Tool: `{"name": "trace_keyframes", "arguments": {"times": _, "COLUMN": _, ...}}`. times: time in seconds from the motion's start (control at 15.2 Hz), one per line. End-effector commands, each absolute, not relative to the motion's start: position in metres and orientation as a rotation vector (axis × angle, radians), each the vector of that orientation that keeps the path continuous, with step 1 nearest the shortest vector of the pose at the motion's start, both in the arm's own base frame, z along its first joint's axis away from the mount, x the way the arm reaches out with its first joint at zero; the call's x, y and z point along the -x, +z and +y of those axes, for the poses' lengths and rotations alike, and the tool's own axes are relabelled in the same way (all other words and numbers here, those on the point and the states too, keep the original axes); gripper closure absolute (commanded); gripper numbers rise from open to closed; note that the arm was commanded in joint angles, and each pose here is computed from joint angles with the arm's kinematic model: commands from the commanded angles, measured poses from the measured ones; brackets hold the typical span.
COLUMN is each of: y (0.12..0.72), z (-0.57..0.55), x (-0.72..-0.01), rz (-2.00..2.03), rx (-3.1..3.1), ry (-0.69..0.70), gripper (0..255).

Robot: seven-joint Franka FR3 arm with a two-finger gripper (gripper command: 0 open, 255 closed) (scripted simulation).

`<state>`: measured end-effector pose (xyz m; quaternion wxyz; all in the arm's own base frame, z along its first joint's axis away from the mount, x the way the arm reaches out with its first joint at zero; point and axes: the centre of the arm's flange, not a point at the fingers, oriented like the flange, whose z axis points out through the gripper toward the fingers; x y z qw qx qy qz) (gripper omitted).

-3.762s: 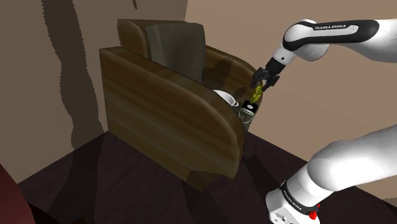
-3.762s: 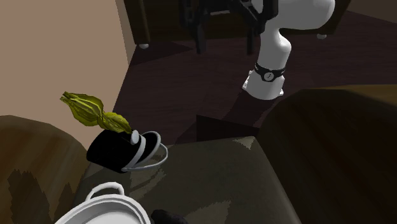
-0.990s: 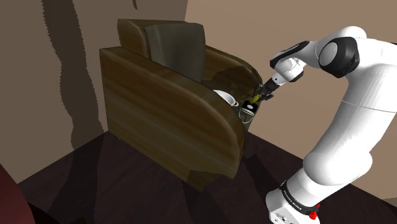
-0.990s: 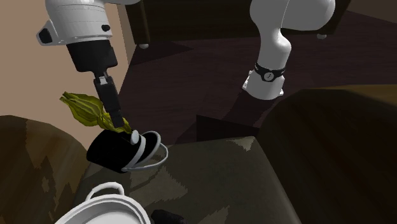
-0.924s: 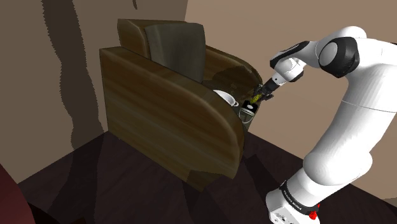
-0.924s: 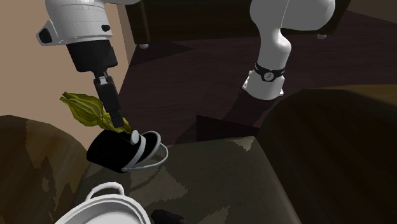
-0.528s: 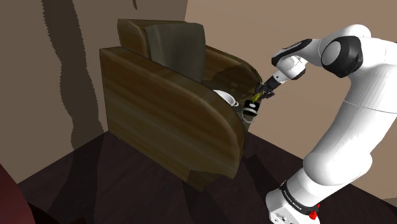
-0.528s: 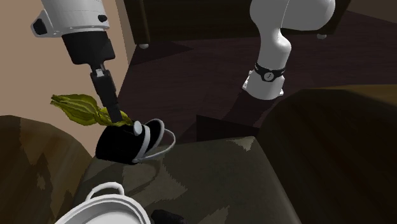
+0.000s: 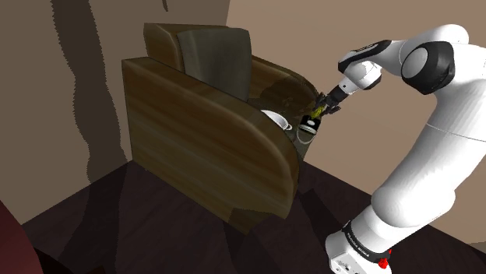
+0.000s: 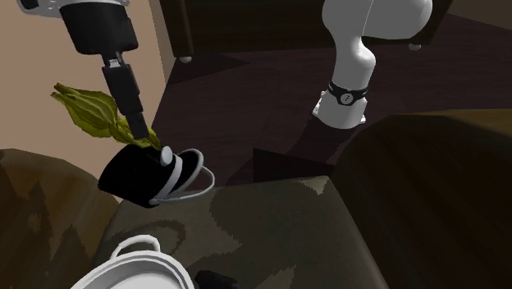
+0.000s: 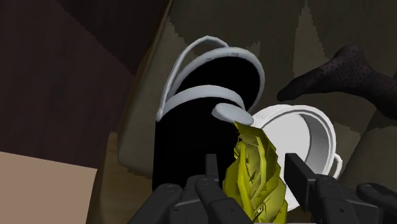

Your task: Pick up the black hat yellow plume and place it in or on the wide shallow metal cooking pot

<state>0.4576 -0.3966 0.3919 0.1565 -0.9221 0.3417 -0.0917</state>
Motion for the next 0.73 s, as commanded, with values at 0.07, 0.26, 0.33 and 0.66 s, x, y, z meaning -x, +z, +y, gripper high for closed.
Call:
{"name": "trace_keyframes", "arguments": {"times": 0.07, "y": 0.408, "z": -0.396, "x": -0.458, "rz": 0.978, "rx": 2.640, "ry": -0.264, "gripper": 255}}
{"name": "trace_keyframes", "arguments": {"times": 0.26, "y": 0.424, "z": -0.396, "x": -0.458, "rz": 0.978, "rx": 2.640, "ry": -0.264, "gripper": 255}}
{"name": "trace_keyframes", "arguments": {"times": 0.33, "y": 0.429, "z": -0.396, "x": -0.458, "rz": 0.978, "rx": 2.640, "ry": -0.264, "gripper": 255}}
{"name": "trace_keyframes", "arguments": {"times": 0.66, "y": 0.453, "z": -0.396, "x": -0.458, "rz": 0.978, "rx": 2.640, "ry": -0.264, "gripper": 255}}
